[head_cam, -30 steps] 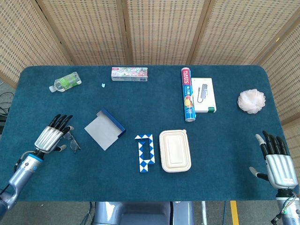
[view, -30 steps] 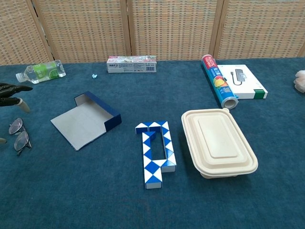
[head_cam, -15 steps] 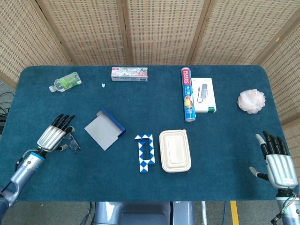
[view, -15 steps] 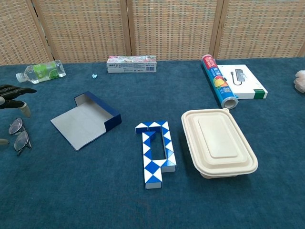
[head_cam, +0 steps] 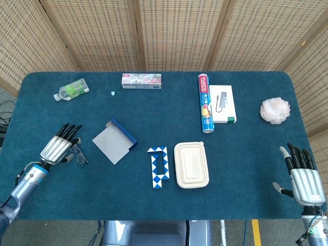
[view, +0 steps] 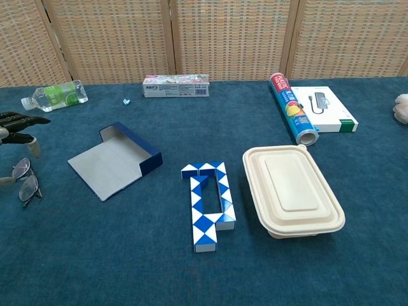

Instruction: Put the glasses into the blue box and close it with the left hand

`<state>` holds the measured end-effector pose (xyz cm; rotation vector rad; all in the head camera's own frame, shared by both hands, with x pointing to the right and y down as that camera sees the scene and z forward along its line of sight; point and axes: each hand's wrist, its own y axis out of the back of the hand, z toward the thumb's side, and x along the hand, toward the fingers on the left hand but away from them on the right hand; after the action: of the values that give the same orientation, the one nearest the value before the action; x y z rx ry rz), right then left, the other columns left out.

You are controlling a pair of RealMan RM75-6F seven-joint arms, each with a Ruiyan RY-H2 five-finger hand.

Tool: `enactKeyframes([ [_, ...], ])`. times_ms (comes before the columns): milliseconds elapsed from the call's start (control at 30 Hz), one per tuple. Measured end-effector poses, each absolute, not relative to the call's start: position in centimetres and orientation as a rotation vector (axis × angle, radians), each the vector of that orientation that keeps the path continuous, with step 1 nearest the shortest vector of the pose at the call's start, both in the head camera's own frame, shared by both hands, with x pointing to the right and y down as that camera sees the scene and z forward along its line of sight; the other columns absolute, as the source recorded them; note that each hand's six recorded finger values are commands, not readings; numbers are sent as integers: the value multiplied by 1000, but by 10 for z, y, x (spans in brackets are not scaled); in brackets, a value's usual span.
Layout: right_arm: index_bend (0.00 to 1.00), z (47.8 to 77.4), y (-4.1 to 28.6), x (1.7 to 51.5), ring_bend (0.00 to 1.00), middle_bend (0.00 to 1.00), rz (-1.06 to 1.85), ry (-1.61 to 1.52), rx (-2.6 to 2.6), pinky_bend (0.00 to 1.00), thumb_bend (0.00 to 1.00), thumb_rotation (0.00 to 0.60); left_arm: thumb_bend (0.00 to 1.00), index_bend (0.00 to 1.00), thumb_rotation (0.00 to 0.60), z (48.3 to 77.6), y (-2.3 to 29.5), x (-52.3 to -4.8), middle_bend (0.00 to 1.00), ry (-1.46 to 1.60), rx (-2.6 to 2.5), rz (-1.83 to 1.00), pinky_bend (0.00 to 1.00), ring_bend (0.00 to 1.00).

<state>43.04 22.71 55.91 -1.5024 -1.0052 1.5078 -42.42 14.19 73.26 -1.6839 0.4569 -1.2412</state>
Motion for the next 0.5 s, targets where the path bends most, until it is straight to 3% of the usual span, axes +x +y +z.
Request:
enactKeyframes([
  [500, 0, 559, 227, 431, 0, 0, 1508, -1008, -1504, 0, 28, 600, 345, 448, 600, 740, 141, -413, 0, 432, -1699, -1242, 0, 0],
])
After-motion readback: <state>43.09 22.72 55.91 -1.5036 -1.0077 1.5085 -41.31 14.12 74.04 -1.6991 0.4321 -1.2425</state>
